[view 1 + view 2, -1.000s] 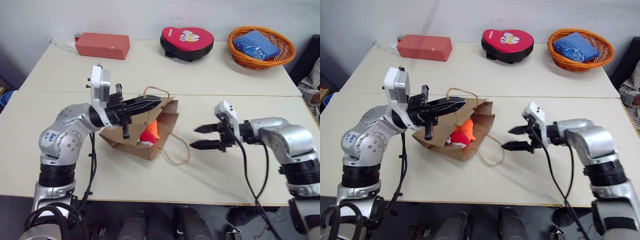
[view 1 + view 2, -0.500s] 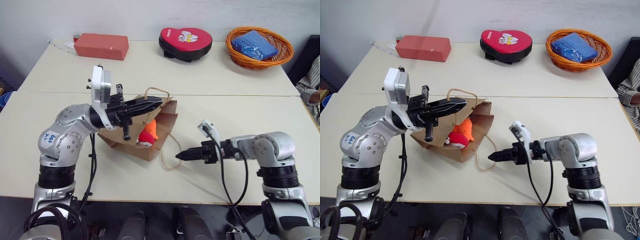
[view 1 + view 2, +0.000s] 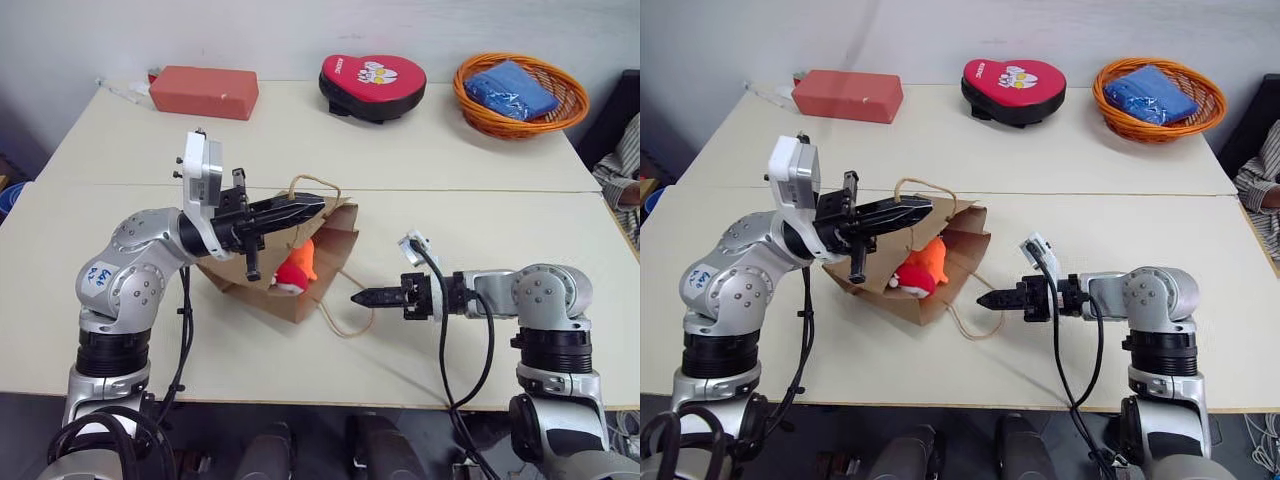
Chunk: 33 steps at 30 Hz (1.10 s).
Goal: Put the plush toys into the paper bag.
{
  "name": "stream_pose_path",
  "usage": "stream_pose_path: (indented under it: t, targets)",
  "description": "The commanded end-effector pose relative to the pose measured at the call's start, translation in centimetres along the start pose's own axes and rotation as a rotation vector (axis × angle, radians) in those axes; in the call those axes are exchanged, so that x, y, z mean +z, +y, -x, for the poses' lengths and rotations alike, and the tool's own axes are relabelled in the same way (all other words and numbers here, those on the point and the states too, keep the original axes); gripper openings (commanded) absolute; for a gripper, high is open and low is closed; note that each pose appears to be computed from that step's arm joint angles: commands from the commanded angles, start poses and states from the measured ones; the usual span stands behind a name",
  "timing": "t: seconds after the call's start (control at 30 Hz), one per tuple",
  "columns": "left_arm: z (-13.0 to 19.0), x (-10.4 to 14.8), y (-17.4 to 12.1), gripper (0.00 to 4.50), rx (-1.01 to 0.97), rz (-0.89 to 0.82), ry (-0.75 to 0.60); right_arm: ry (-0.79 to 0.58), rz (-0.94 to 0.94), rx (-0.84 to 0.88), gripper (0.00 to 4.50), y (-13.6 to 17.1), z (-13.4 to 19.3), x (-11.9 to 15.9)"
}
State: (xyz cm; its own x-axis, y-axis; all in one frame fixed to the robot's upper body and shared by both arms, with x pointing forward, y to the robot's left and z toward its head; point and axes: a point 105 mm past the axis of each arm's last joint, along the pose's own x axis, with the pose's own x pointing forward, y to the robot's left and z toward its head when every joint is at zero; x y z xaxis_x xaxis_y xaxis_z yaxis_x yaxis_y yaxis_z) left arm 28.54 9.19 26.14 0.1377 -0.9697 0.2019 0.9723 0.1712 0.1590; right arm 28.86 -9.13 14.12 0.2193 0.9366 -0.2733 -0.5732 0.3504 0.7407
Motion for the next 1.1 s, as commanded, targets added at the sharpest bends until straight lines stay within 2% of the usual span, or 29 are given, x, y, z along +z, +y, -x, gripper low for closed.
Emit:
stream_pose_path:
  t: [0.03,0.1,0.2,0.27,0.33,0.5,0.67,0.7,0.9,1.1]
  targets:
    - [-0.2,1.0,-0.2,0.00,-0.010,-0.047,-0.019,-0.101,0.032,0.119,0.06,2.4,1.6,2.0]
    - [-0.1,1.1,-0.1,0.00,-0.009,-0.048,-0.018,-0.116,0.048,0.094,0.06,2.5,2.5,2.5]
    - [0.0,1.0,-0.2,0.00,-0.008,-0.049,-0.010,-0.076,0.080,-0.091,0.06,1.0,4.5,2.2]
    - [0.1,1.0,-0.3,0.00,-0.008,-0.051,-0.009,-0.026,0.085,-0.139,0.42,0.8,5.7,1.2]
    - [0.0,1.0,-0.3,0.00,-0.007,-0.051,-0.012,-0.010,0.055,-0.180,0.94,0.3,6.5,0.2]
    - [-0.1,0.9,-0.3,0.00,0.008,-0.046,-0.032,-0.001,-0.093,-0.227,2.67,-1.6,7.2,-2.6]
    - [-0.2,1.1,-0.3,0.00,0.026,-0.040,-0.053,-0.013,-0.199,-0.187,4.34,-2.1,6.1,-4.3]
    - [-0.2,1.2,-0.3,0.00,0.027,-0.040,-0.054,-0.020,-0.217,-0.180,4.47,-2.1,5.8,-4.5]
    - [-0.1,1.3,-0.2,0.00,0.032,-0.034,-0.050,-0.060,-0.293,-0.153,4.47,-1.4,2.5,-4.8]
    - [-0.1,1.4,-0.1,0.00,0.033,-0.037,-0.045,-0.128,-0.332,-0.160,4.47,-1.0,-0.6,-3.4]
